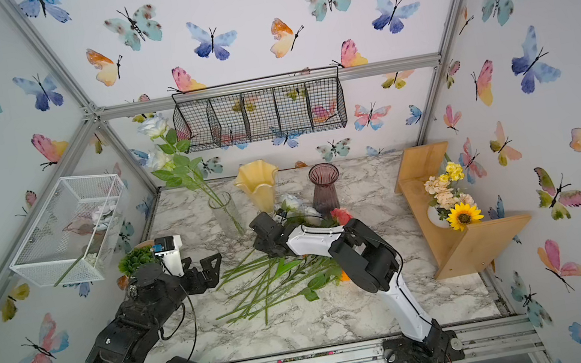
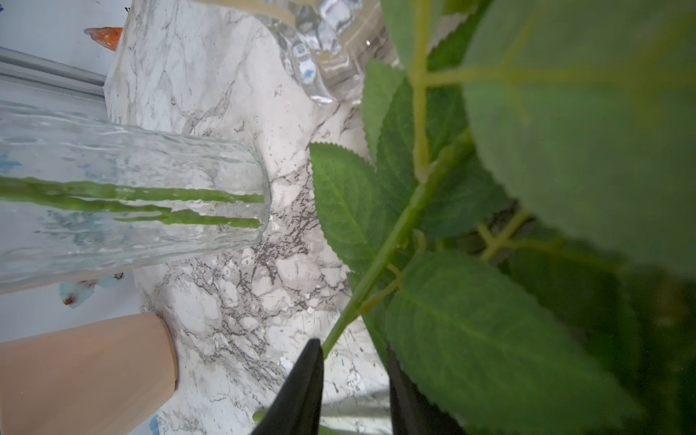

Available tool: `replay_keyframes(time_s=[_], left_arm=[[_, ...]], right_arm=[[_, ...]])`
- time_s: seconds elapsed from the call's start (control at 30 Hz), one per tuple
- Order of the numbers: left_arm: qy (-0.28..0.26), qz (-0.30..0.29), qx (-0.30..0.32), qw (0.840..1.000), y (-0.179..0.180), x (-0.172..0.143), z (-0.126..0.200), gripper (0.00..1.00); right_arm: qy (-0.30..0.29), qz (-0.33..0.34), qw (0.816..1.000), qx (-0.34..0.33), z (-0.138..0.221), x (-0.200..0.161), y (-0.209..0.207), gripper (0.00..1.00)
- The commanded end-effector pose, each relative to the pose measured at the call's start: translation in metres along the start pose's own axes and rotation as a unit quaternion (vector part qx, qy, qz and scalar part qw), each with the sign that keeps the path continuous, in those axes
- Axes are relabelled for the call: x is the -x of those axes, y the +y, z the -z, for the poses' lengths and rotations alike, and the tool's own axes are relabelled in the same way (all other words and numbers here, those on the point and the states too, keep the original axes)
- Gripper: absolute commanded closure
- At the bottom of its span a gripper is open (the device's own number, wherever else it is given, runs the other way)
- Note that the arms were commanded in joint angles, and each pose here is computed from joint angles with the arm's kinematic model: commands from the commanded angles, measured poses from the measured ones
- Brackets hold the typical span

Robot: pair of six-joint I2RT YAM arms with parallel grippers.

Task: Arrange the flowers in different vases according to their colors
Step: Pick up the flower at the center of the board.

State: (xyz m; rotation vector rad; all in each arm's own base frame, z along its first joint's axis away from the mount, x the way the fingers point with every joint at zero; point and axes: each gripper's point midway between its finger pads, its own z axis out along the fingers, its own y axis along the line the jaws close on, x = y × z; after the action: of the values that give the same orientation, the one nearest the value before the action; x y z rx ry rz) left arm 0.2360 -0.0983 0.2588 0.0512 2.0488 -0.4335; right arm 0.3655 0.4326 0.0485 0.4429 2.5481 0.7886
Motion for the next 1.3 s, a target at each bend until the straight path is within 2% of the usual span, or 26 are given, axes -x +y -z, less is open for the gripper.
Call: replay_keyframes(time_s=[0.0,0.27,0.57,0.7,0.8,1.0,1.27], left_arm=[[-0.002,-0.002,0.012,1.000,0.003,0.002,0.003,0.03],[0.000,-0.002,0.013,1.000,0.003,0.002,0.002,0.03],[0.002,-0.002,0.012,1.000,0.003,0.002,0.002,0.04],[0.002,-0.003,0.013,1.000,0.003,0.002,0.002,0.05],[0.003,-0.003,0.012,1.000,0.003,0.002,0.002,0.05],[0.004,-0.003,0.012,1.000,0.003,0.001,0.002,0.05],[0.001,-0.003,0.010,1.000,0.002,0.003,0.004,0.06]], right_arm=[[-0.025,-0.008,1.000,-0.007,-0.010,0.011,-0.001,0.68],[-0.037,-0.021,0.999,-0.010,-0.019,0.022,-0.006,0.69],[-0.045,-0.037,0.998,-0.020,-0.029,0.027,-0.017,0.78],[-0.045,-0.050,0.998,-0.012,-0.027,0.028,-0.017,0.92],[-0.052,-0.053,0.997,-0.002,-0.018,0.032,-0.011,0.98],[-0.080,-0.054,0.995,0.023,0.013,0.050,0.010,0.98],[-0.138,-0.065,0.987,0.045,0.068,0.074,0.018,0.98]])
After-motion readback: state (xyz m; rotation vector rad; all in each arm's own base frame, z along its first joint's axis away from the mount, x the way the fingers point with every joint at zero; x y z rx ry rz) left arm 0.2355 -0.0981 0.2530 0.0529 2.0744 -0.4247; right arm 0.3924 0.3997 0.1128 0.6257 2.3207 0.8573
